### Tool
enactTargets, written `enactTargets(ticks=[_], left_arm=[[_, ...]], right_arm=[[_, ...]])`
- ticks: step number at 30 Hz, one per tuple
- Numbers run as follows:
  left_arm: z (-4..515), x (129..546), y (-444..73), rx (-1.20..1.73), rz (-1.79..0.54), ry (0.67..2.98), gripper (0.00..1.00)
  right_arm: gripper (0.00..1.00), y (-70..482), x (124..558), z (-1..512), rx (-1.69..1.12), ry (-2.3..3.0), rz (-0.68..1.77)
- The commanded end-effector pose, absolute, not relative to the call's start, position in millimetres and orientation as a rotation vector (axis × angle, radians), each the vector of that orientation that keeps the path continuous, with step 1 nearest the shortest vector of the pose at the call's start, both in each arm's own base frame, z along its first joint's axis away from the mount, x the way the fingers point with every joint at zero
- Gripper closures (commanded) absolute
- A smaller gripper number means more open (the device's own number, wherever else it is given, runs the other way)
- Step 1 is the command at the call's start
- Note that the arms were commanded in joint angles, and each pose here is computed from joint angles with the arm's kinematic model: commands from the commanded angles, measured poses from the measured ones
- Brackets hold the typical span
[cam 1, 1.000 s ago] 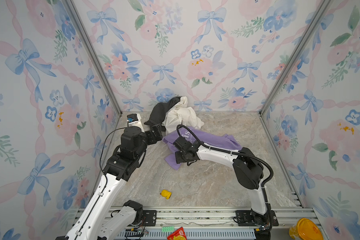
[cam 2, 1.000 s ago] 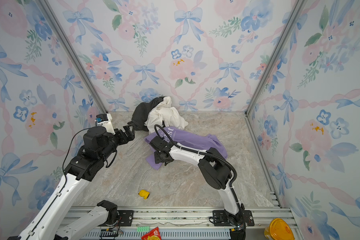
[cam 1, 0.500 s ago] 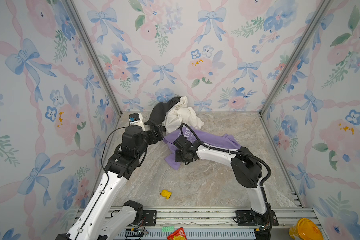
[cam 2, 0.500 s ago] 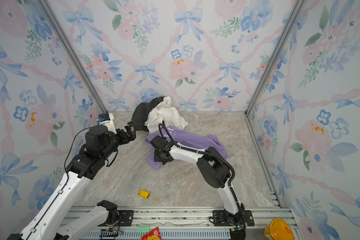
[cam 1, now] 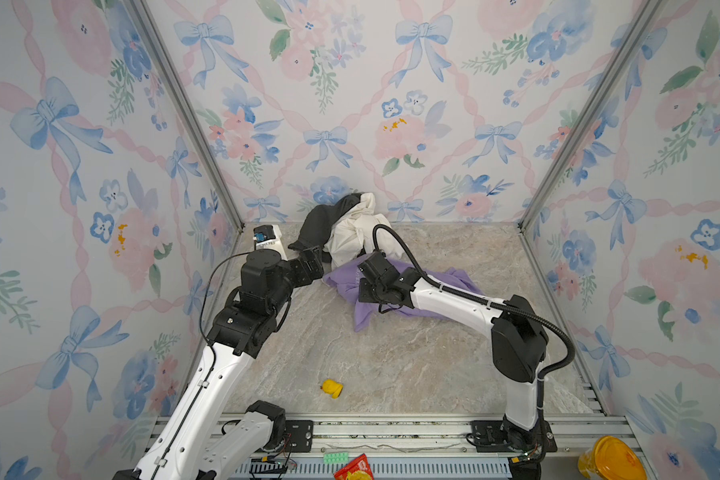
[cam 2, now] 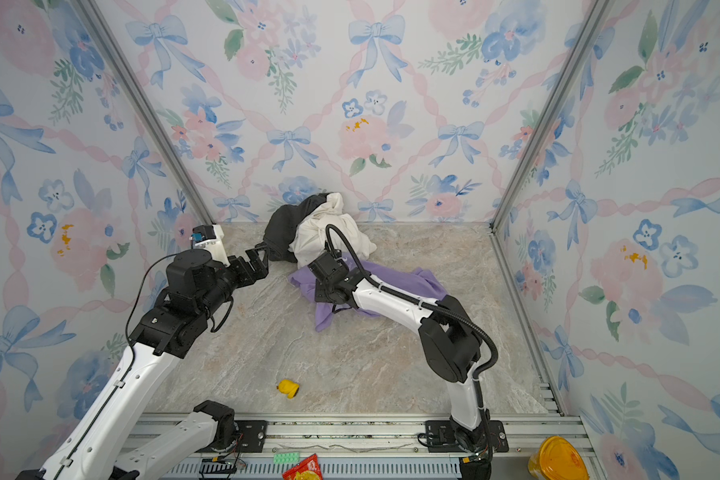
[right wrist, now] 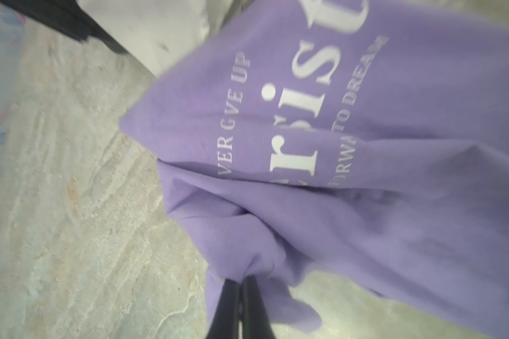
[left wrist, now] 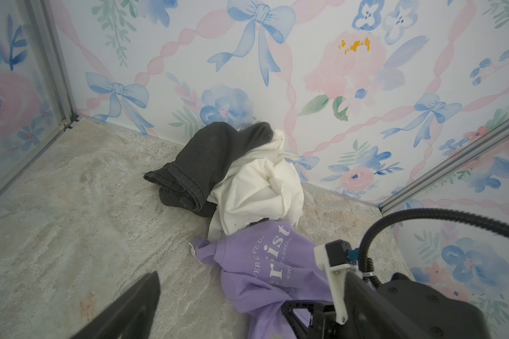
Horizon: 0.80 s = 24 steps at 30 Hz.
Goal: Pick out a specific cloth from the pile
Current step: 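Lift the lavender T-shirt with the right gripper toward the far corner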
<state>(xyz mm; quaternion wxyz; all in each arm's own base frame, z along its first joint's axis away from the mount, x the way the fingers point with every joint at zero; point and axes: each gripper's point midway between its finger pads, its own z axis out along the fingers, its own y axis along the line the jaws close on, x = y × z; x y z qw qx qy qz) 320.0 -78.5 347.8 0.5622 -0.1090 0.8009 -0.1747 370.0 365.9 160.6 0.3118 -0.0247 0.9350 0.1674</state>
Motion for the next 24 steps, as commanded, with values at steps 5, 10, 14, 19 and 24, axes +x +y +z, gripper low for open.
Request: enactTargets(ticks=[5, 10, 14, 19, 24], left_arm=[[361, 324, -75, -0.259, -0.399, 1.845, 0.02], [360, 328, -77, -0.263, -0.405, 1.843, 0.02], [359, 333, -78, -0.266, -0.406, 1.844, 0.02], [362, 340, -80, -0.264, -0.403, 1.837, 0.02], [364, 348, -82, -0.263, -0.401, 1.835, 0.02]], right_arm=[[1.00, 304, 410, 310, -0.057, 2.096, 0.347], [1.00, 243, 425, 398, 0.005, 1.874, 0.291], [1.00, 189, 427, 449, 0.084, 1.750, 0.226], [1.00, 126, 418, 504, 0.189, 1.591, 0.185], [1.00, 75, 415, 541, 0.253, 1.492, 0.110]])
